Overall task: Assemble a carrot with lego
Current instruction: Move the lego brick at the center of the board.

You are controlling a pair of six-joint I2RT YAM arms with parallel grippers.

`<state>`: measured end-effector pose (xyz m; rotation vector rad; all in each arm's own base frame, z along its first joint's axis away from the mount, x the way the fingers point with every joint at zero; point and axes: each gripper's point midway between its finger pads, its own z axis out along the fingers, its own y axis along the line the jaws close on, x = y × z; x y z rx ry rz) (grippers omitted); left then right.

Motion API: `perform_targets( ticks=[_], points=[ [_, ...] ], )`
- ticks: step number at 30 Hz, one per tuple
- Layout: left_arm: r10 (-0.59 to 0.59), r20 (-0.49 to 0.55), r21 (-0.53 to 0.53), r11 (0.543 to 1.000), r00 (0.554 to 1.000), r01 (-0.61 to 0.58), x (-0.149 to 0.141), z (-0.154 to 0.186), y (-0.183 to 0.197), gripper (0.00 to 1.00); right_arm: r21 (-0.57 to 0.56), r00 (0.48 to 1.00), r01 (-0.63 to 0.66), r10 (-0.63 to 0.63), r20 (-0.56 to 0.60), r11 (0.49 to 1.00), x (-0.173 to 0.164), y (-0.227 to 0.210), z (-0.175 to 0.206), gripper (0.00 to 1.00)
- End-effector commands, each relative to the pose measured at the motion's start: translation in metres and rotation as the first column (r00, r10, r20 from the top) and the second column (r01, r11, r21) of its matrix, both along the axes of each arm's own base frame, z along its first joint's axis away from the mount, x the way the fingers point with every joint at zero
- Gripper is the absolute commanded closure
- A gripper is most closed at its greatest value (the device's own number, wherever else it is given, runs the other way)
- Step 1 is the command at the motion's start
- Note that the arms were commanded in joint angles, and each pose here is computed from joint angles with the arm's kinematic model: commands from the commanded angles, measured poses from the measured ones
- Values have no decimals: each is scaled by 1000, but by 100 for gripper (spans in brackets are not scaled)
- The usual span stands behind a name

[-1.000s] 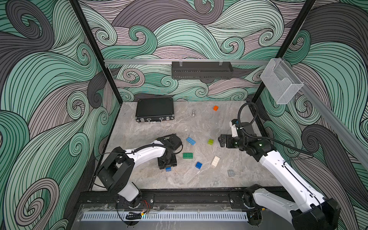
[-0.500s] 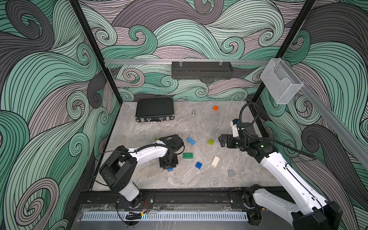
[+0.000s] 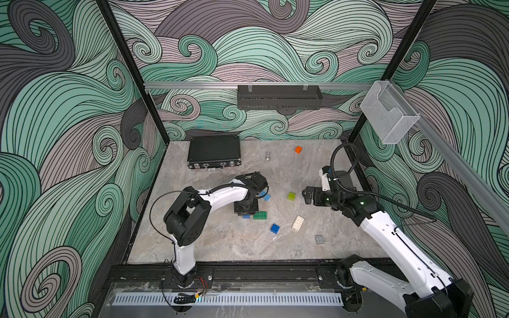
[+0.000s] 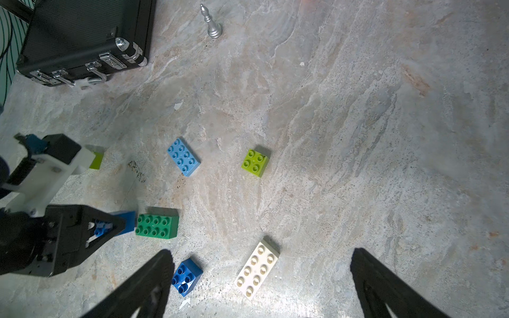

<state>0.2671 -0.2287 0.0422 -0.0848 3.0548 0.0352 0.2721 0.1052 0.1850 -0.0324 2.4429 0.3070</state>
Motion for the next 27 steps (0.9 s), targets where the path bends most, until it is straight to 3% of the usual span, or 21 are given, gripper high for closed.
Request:
perform_targets(
  ticks=[1, 10, 17, 23, 27],
  points=[
    [-52, 3, 76, 996, 999, 52, 20, -3, 11, 91, 22, 1000, 7, -7, -19, 1000, -6, 1, -4, 0],
    [-91, -16, 93, 991, 996, 92, 37, -10, 9, 87, 40, 999, 15, -14, -30, 999, -9, 2, -6, 0],
    [-60, -6, 70, 996, 998, 61, 41, -6, 5, 67, 48, 999, 16, -13, -52, 999, -8, 4, -11, 0],
    [-31, 1, 54, 998, 1000, 31, 41, 0, 3, 41, 52, 998, 10, -7, -66, 999, -9, 6, -15, 1],
    [-4, 25, 36, 999, 1000, 3, 41, 12, 3, 29, 76, 997, -1, 7, -82, 997, -10, 11, -20, 0]
  ],
)
